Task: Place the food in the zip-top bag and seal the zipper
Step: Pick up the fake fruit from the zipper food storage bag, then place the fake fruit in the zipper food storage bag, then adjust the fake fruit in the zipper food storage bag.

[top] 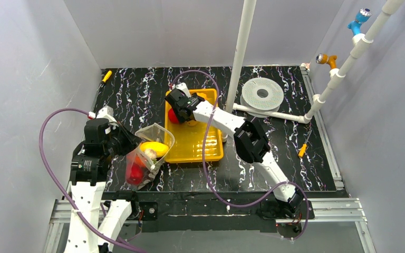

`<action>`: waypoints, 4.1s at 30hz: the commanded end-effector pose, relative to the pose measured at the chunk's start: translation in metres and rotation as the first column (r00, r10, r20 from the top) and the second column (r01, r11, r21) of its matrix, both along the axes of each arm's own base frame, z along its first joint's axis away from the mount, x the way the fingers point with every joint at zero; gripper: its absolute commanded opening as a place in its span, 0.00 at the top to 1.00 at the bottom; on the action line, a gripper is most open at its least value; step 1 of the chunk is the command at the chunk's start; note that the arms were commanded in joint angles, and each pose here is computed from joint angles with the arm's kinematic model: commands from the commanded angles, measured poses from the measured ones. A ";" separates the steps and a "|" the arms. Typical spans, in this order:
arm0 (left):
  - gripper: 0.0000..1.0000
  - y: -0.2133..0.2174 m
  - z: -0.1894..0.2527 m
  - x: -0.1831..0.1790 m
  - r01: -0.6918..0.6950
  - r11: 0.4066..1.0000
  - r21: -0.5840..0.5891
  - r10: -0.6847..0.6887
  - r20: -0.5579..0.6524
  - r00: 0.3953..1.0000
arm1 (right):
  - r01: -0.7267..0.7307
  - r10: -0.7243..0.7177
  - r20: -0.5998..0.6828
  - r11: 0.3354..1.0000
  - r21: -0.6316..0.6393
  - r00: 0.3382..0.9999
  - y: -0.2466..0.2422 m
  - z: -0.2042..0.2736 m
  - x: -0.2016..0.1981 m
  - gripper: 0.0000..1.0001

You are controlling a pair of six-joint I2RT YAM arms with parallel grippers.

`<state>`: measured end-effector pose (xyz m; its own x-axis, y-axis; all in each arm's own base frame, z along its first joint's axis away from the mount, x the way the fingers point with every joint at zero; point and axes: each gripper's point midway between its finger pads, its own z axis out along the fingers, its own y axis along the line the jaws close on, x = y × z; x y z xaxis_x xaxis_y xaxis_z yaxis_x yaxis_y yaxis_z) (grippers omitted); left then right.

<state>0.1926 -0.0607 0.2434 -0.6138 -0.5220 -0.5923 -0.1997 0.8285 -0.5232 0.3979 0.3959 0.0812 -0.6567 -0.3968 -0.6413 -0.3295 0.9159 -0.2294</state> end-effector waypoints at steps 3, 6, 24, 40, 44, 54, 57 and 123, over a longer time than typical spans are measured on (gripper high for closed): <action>1.00 -0.002 0.001 0.003 0.014 1.000 -0.001 -0.014 0.011 1.000 | 0.002 -0.002 -0.018 1.000 0.015 1.000 0.005 -0.014 0.004 0.20; 1.00 -0.003 0.001 0.004 0.019 1.000 -0.004 -0.019 0.009 1.000 | -0.009 0.009 -0.018 1.000 0.001 1.000 0.003 -0.015 0.004 0.28; 1.00 -0.003 0.001 0.010 0.021 1.000 -0.003 -0.021 0.004 1.000 | -0.250 0.250 0.030 0.938 0.240 0.968 0.024 0.117 -0.046 0.74; 1.00 -0.005 0.001 0.013 0.019 1.000 -0.015 -0.019 0.005 1.000 | -0.593 0.813 -0.010 0.433 0.679 0.582 0.062 0.202 -0.209 0.60; 1.00 -0.007 0.006 0.012 0.022 0.999 -0.028 -0.022 0.011 1.000 | -0.561 0.854 -0.037 0.373 0.739 0.520 0.078 0.194 -0.229 0.60; 1.00 -0.023 0.031 0.011 0.048 0.989 -0.138 -0.042 0.042 0.998 | -0.547 0.884 -0.033 0.318 0.775 0.467 0.133 0.177 -0.253 0.50; 1.00 -0.026 0.039 0.010 0.056 0.987 -0.154 -0.049 0.052 0.997 | -0.499 0.838 -0.118 0.423 0.756 0.532 0.143 0.151 -0.242 0.46; 1.00 -0.022 0.023 0.014 0.024 0.989 -0.147 -0.020 0.033 0.999 | -0.567 0.695 -0.047 0.622 0.540 0.718 0.107 0.151 -0.186 0.30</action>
<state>0.1996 -0.0785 0.2521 -0.6341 -0.5930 -0.4963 -0.2170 0.7524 -0.6219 0.2031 0.5184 0.1832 -0.5487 -0.5286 -0.6477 -0.8323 0.4189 0.3631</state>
